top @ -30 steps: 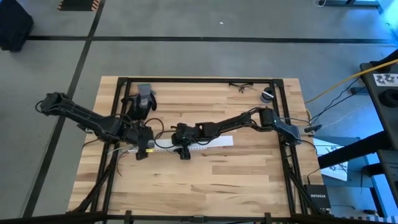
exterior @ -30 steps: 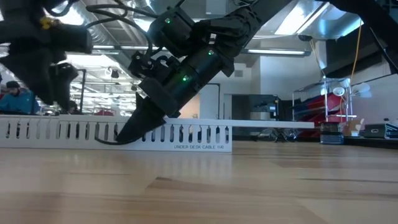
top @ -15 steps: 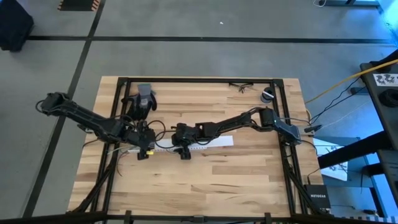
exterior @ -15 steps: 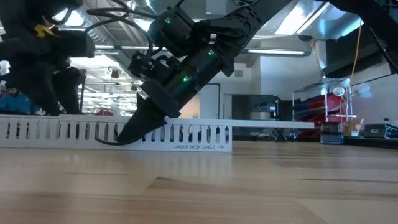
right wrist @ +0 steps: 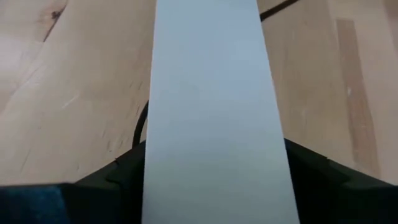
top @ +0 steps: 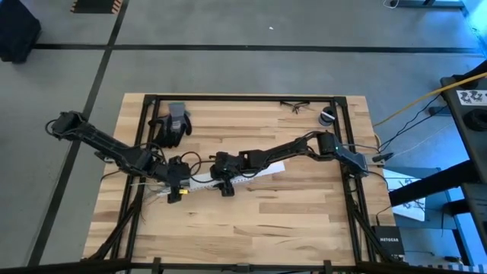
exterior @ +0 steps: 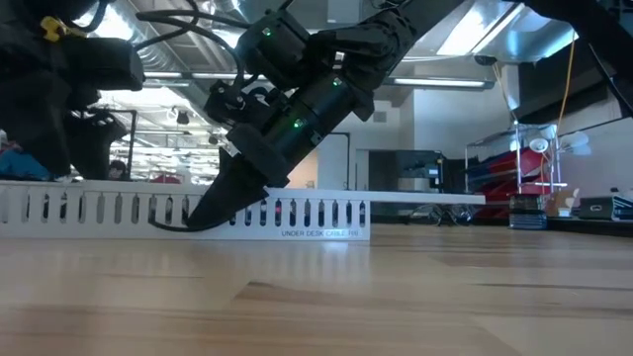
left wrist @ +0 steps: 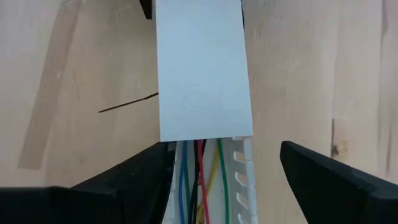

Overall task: Ziptie cables
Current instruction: Close the white cable duct with the lid

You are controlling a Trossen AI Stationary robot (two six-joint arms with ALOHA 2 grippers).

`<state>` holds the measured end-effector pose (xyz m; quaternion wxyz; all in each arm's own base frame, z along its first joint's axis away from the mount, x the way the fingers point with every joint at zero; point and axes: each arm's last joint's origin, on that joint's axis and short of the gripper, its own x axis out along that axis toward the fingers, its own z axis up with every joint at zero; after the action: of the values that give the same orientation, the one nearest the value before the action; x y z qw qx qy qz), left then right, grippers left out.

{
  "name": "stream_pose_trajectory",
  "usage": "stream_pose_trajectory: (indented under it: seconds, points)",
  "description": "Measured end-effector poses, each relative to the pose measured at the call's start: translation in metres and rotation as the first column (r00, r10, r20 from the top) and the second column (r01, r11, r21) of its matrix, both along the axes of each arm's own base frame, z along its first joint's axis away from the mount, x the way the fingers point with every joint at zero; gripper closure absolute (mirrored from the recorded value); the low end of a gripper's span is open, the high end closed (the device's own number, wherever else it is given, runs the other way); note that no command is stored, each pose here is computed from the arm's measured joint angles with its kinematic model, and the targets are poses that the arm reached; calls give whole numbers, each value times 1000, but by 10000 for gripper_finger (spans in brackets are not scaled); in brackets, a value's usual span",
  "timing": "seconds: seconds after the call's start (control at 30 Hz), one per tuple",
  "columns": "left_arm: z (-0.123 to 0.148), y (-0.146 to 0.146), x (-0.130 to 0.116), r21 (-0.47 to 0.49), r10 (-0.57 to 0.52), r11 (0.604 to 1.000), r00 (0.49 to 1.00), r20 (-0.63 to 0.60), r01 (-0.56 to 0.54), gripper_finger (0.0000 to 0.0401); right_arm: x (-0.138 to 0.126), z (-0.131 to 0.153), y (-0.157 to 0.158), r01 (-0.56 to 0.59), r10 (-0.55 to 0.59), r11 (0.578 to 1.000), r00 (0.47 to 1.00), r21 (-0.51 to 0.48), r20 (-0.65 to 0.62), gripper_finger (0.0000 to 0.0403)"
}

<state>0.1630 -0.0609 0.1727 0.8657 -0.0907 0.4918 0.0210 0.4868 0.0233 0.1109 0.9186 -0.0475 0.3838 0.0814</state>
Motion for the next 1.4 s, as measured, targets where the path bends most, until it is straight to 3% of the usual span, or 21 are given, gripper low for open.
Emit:
stream_pose_trajectory:
  seconds: [0.77,1.0,1.27,1.4]
  points:
    - [10,-14,0,-132,11,991,997,74,-1,100,0,0,-1,17,-17,1000,1000,-1,-1,128]
    - [16,-16,4,-162,18,987,992,122,2,100,2,1,-6,90,-90,996,996,18,20,128]
    - [-8,-17,-12,-158,62,986,998,2,-61,100,2,0,-14,113,-114,992,993,48,6,128]
    - [-4,-17,-21,-139,107,983,989,-106,-121,100,2,0,-14,106,-106,994,994,42,5,128]
